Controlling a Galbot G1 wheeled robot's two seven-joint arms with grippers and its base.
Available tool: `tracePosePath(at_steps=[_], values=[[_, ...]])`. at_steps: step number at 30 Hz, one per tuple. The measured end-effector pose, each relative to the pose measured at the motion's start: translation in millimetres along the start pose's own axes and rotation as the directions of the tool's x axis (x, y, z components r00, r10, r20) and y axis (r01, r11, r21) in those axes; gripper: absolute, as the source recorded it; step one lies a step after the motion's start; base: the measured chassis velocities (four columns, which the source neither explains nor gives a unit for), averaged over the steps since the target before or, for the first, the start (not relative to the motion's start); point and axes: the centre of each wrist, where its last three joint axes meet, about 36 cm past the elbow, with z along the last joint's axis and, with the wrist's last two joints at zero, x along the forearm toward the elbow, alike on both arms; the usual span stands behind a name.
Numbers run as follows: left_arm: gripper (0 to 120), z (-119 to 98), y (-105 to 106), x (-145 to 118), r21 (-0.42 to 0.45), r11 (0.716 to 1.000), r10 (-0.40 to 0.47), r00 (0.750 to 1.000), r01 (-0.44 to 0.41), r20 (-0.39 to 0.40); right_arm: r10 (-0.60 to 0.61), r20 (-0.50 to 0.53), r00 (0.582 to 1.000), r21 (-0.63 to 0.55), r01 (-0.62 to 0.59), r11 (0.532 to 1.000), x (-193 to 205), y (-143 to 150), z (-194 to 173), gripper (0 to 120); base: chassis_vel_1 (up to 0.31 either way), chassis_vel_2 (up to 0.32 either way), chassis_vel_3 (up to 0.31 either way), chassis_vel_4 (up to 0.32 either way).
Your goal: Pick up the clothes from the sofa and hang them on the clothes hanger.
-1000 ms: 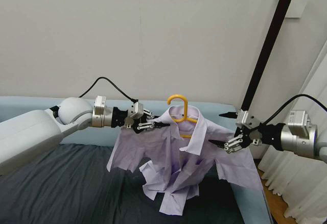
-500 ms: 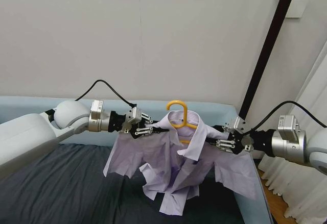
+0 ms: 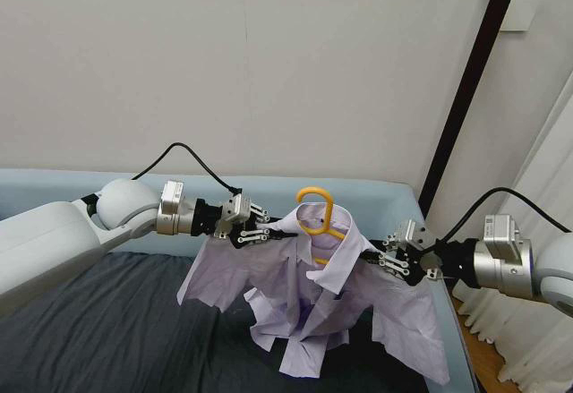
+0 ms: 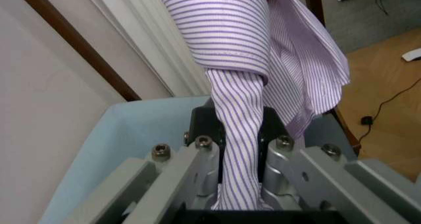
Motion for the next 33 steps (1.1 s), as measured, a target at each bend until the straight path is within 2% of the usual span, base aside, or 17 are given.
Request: tracePosePath(at_steps=[5,7,12,16,17,21,23,27,28,29,31,33], values=[[17,-1.4,-1.0,5.4,-0.003,0.998,-0.055,0.998,0.055,-0.004,0.009,-0.016,1.000,-0.013,-0.010,1.000,1.0,-3.3,4.8,8,0.000,0.000,0.000,0.000],[27,-2.5,-2.1,9.7,-0.016,0.996,-0.091,0.996,0.091,-0.003,0.020,-0.025,0.999,-0.023,-0.021,1.000,0.8,-5.6,8.3,8,0.000,0.000,0.000,0.000],[41,-3.4,-4.4,20.0,-0.046,0.993,-0.113,0.994,0.113,-0.012,0.033,-0.027,0.999,-0.039,-0.034,0.999,-0.9,-9.2,11.8,8,0.000,0.000,0.000,0.000],[60,-3.8,-21.1,45.5,-0.060,0.985,-0.161,0.987,0.160,-0.006,0.044,-0.025,0.999,-0.064,-0.045,0.997,-8.4,-13.0,19.8,8,0.000,0.000,0.000,0.000],[60,-3.8,-21.1,45.5,-0.060,0.985,-0.161,0.987,0.160,-0.006,0.044,-0.025,0.999,-0.064,-0.045,0.997,-8.4,-13.0,19.8,8,0.000,0.000,0.000,0.000],[79,-6.3,-45.4,60.5,-0.058,0.978,-0.199,0.980,0.198,-0.003,0.082,-0.016,0.997,-0.101,-0.083,0.991,-14.8,-20.0,22.3,8,0.000,0.000,0.000,0.000],[82,-8.5,-51.8,62.3,-0.059,0.975,-0.213,0.977,0.213,-0.001,0.107,-0.006,0.994,-0.122,-0.107,0.987,-15.9,-24.1,21.8,8,0.000,0.000,0.000,0.000],[98,-15.0,-84.2,57.6,-0.035,0.940,-0.340,0.940,0.341,0.032,0.163,0.020,0.986,-0.211,-0.155,0.965,-22.6,-39.7,24.1,8,0.000,0.000,0.000,0.000],[98,-15.0,-84.2,57.6,-0.035,0.940,-0.340,0.940,0.341,0.032,0.163,0.020,0.986,-0.211,-0.155,0.965,-22.6,-39.7,24.1,8,0.000,0.000,0.000,0.000],[99,-12.6,-92.7,53.8,-0.018,0.933,-0.359,0.933,0.360,0.032,0.168,0.024,0.986,-0.220,-0.158,0.962,-25.8,-42.0,27.1,8,0.000,0.000,0.000,0.000],[100,-4.7,-110.1,44.0,0.018,0.911,-0.413,0.911,0.412,0.022,0.180,0.027,0.983,-0.236,-0.168,0.957,-34.7,-46.5,35.3,8,0.000,0.000,0.000,0.000],[100,1.9,-123.3,32.0,0.056,0.874,-0.484,0.875,0.482,0.013,0.189,0.035,0.981,-0.251,-0.174,0.952,-44.4,-51.1,42.4,8,0.000,0.000,0.000,0.000]])
